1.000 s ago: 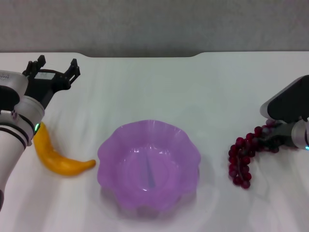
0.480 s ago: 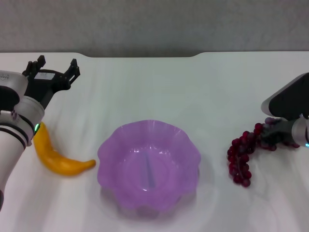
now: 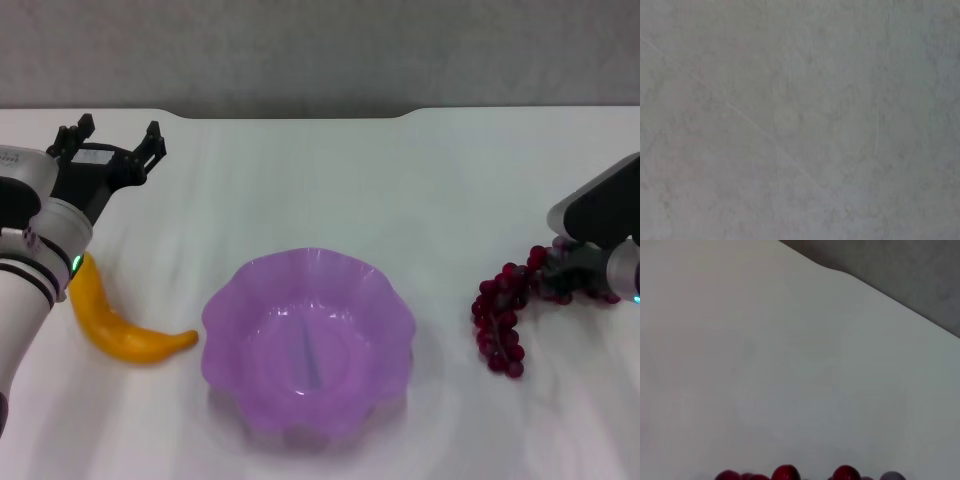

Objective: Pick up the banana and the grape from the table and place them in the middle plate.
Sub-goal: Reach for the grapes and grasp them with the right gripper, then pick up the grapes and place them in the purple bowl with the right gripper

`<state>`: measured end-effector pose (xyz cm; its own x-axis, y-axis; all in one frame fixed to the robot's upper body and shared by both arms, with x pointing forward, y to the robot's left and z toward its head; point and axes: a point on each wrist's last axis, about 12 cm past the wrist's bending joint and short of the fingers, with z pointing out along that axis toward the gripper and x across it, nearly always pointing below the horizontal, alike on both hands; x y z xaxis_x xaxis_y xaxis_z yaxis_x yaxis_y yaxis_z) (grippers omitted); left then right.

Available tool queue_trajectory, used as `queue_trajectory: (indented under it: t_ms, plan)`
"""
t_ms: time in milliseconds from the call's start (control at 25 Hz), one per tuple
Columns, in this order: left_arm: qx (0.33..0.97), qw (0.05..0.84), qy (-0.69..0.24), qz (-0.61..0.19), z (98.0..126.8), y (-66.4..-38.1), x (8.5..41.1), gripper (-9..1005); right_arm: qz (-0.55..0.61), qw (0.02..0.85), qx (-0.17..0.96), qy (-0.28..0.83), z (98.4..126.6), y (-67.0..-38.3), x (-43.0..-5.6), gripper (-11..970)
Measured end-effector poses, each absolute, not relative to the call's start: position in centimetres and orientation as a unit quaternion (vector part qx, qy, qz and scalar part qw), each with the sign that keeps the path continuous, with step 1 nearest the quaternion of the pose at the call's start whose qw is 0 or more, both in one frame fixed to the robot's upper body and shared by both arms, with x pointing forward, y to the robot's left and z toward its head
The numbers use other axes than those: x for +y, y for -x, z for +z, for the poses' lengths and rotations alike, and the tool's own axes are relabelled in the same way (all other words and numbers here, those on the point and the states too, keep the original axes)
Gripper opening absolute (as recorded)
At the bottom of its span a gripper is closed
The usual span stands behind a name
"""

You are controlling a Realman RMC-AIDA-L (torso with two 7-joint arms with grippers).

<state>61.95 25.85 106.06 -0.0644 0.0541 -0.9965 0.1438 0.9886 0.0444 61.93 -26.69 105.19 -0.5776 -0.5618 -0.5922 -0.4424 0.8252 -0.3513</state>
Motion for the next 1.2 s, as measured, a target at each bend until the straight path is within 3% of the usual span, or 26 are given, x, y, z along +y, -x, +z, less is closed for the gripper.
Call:
queue_trajectory:
  t_ms: [1200]
  plan:
    - [0.731, 0.678, -0.066, -0.029, 105.8, -61.8, 26.2, 894, -0.052, 0.555, 0.791, 0.251, 104.0, -58.6, -24.8, 284]
